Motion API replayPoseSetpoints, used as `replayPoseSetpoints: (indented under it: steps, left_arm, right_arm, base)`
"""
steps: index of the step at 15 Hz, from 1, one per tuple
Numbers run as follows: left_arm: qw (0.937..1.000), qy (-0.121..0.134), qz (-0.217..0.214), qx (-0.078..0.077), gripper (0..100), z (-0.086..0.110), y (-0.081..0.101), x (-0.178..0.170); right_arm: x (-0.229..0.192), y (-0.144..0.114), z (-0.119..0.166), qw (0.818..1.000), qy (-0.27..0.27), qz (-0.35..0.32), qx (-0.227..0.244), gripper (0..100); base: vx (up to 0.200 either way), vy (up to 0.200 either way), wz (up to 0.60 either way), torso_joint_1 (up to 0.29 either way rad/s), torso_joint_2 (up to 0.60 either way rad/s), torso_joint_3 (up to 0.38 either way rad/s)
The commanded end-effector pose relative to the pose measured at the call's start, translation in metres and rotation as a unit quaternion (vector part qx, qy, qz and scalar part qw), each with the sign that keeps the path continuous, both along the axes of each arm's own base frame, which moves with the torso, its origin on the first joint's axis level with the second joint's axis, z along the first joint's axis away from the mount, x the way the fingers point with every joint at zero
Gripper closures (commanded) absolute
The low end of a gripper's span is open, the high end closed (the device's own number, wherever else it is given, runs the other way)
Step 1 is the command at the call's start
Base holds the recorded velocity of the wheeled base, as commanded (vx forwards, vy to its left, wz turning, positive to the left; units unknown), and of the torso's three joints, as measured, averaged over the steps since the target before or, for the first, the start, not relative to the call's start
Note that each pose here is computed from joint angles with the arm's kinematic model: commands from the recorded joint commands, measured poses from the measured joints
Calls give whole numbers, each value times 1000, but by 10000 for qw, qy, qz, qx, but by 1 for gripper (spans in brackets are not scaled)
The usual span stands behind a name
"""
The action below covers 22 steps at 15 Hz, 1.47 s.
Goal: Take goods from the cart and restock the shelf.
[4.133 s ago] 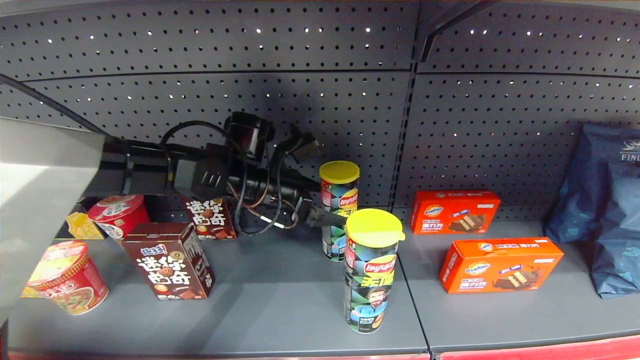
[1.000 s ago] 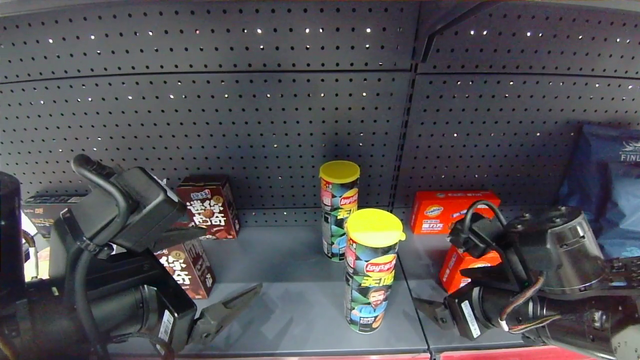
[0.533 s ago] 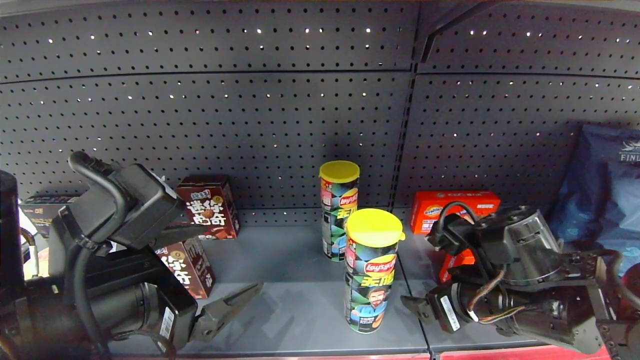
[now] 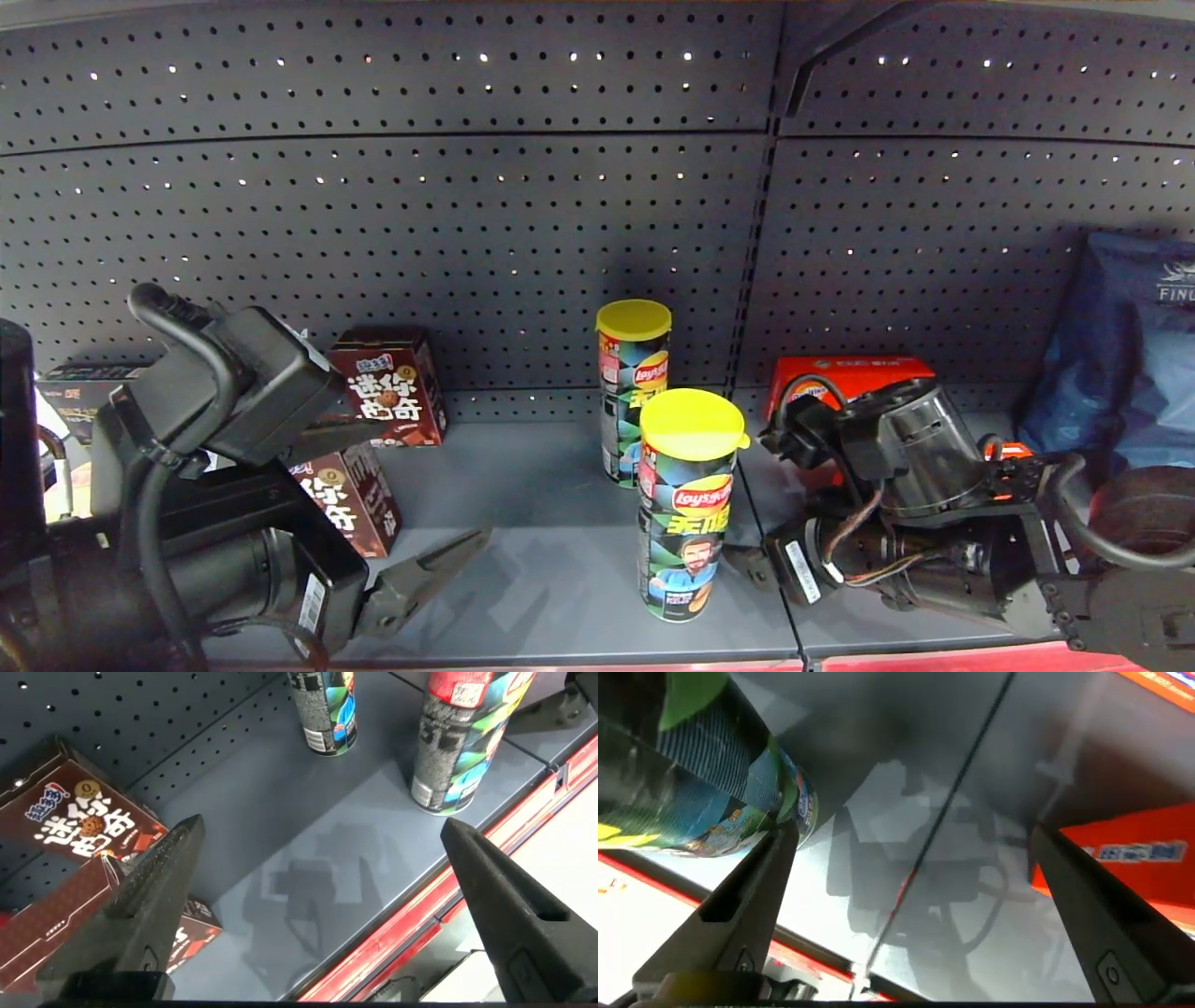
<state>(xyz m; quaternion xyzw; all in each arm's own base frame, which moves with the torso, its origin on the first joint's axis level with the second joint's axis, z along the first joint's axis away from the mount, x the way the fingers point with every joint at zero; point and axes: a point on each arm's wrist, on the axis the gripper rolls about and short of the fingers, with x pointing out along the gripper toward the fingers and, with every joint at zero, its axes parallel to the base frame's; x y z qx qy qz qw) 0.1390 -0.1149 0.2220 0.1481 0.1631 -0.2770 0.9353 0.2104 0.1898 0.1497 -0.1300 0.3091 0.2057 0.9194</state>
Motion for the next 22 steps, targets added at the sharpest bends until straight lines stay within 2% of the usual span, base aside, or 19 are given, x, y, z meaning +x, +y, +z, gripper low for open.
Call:
replayPoseSetpoints:
  steps: [1,4,9,13,16,22]
  left_arm:
    - [10000,7,5,6,0,0,0,0]
    - [10000,7,5,6,0,-1,0,0]
    - [10000,53,5,46,0,-13,2,-2]
    - [10000,53,8,32,0,-13,2,-2]
    - [9999,107,49,-72,0,-13,2,-2]
    - [9999,128,53,-63,0,-14,2,-2]
  right_arm:
    - [-1,2,-1,10000,4,40,-3,0]
    - [0,6,-2,10000,20,78,-19,0]
    - [1,12,-5,9999,33,134,-39,0]
    - [5,21,-6,9998,27,185,-32,0]
    - [9,25,-4,9998,-12,185,6,0]
    - [7,28,-7,9997,23,241,-21,0]
  base:
    - [0,0,0,0,0,0]
    - [0,0,0,0,0,0]
    - [0,0,0,0,0,0]
    - [0,0,0,0,0,0]
    - [0,0,0,0,0,0]
    - [0,0,0,0,0,0]
